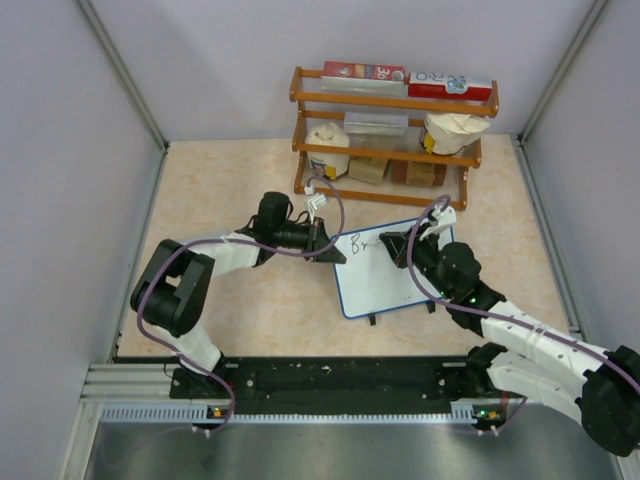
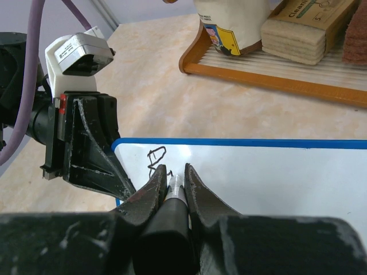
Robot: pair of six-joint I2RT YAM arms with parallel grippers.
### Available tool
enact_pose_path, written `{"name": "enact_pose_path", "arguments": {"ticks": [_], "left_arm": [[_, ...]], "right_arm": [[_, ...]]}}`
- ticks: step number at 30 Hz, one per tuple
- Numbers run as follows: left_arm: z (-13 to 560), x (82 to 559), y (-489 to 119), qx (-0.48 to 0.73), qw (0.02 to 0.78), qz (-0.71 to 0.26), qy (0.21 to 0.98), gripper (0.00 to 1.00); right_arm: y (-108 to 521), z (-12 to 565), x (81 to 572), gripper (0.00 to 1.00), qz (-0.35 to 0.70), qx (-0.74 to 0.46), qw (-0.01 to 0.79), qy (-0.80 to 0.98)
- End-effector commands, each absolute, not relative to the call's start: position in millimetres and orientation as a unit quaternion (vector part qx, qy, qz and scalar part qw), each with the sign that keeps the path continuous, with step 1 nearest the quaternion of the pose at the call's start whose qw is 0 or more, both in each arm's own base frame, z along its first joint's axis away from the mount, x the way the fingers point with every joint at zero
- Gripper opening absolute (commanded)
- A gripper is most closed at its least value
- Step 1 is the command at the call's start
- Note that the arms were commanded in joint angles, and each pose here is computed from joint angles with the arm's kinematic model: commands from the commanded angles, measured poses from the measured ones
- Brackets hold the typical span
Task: Write a sentence on the whiteboard
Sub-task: Write with the whiteboard marker on the whiteboard.
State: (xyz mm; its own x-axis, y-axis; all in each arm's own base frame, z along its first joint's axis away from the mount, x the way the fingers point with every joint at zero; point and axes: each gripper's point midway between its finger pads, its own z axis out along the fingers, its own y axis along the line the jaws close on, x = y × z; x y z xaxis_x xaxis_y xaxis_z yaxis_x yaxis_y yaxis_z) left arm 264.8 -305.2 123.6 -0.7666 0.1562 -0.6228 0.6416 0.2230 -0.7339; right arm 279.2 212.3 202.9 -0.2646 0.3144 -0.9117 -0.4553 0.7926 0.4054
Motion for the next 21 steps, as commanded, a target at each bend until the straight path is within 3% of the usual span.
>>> {"name": "enact_pose_path", "arguments": {"ticks": [1,21], "left_arm": [[94.1,270.9,-299.9,0.277,0.232,-0.516,0.777,0.0],[93.7,271.5,-300.0,0.276,0.231,-0.517,0.777,0.0]], "right_arm": [[207.0,227.8,292.6,0.0,0.311,-0.025,0.633,0.708],[200.1,222.1,293.9,0.0,0.3,-0.006,0.631,0.715]]}}
